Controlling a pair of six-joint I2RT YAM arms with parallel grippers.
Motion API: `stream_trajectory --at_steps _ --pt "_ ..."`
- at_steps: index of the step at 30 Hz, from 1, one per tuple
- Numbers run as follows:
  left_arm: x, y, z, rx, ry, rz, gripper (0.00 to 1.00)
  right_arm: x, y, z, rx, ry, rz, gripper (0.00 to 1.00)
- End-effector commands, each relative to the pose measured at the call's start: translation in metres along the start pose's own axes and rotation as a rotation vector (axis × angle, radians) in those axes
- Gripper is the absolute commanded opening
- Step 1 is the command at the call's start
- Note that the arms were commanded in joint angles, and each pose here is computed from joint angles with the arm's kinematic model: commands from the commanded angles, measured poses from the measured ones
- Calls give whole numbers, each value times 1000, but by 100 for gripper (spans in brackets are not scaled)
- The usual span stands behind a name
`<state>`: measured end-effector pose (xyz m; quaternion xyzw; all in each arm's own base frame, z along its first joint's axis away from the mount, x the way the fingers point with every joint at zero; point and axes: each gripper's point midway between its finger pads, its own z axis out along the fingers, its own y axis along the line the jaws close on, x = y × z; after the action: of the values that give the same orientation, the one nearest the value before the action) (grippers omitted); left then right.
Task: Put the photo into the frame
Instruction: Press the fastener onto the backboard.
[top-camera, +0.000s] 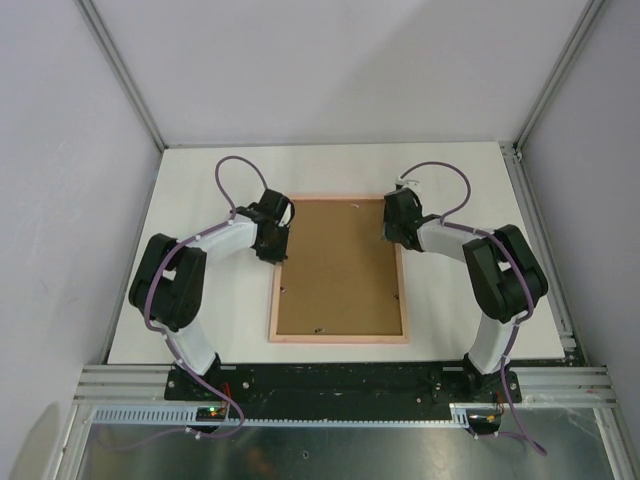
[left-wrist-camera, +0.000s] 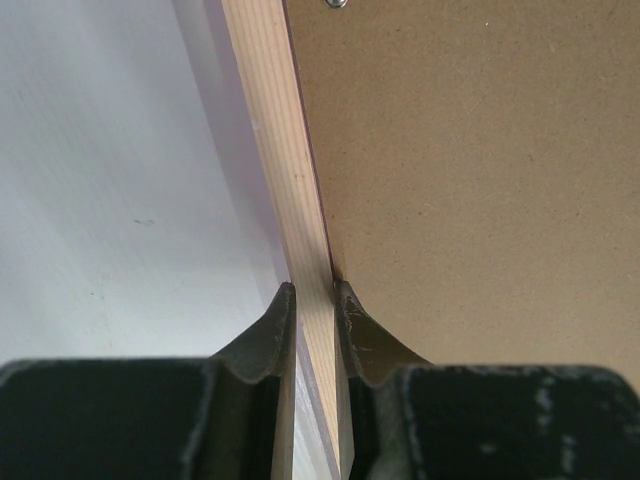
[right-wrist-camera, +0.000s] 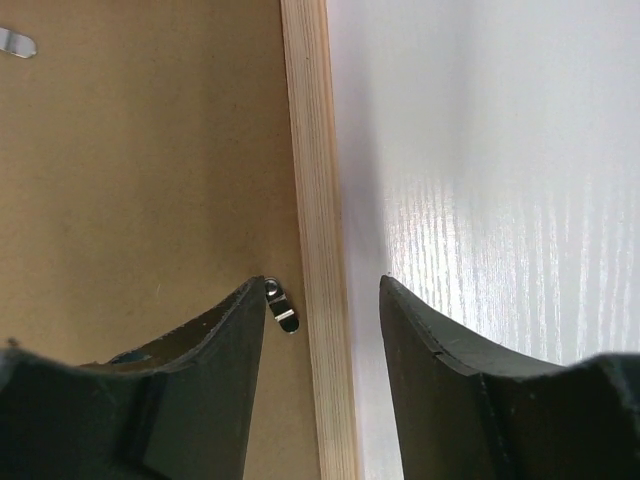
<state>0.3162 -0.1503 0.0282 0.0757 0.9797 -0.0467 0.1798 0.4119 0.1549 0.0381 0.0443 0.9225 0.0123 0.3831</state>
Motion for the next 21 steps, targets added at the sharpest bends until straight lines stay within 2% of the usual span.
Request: stream_trajectory --at_steps 1,11,21 --pt "30 -10 -5 55 97 65 0 -12 9 7 -31 -21 -2 51" --pt "30 -10 -5 53 97 61 0 4 7 8 -30 39 -6 42" --pt "30 -9 -4 45 100 60 0 10 7 -5 -63 52 -8 50"
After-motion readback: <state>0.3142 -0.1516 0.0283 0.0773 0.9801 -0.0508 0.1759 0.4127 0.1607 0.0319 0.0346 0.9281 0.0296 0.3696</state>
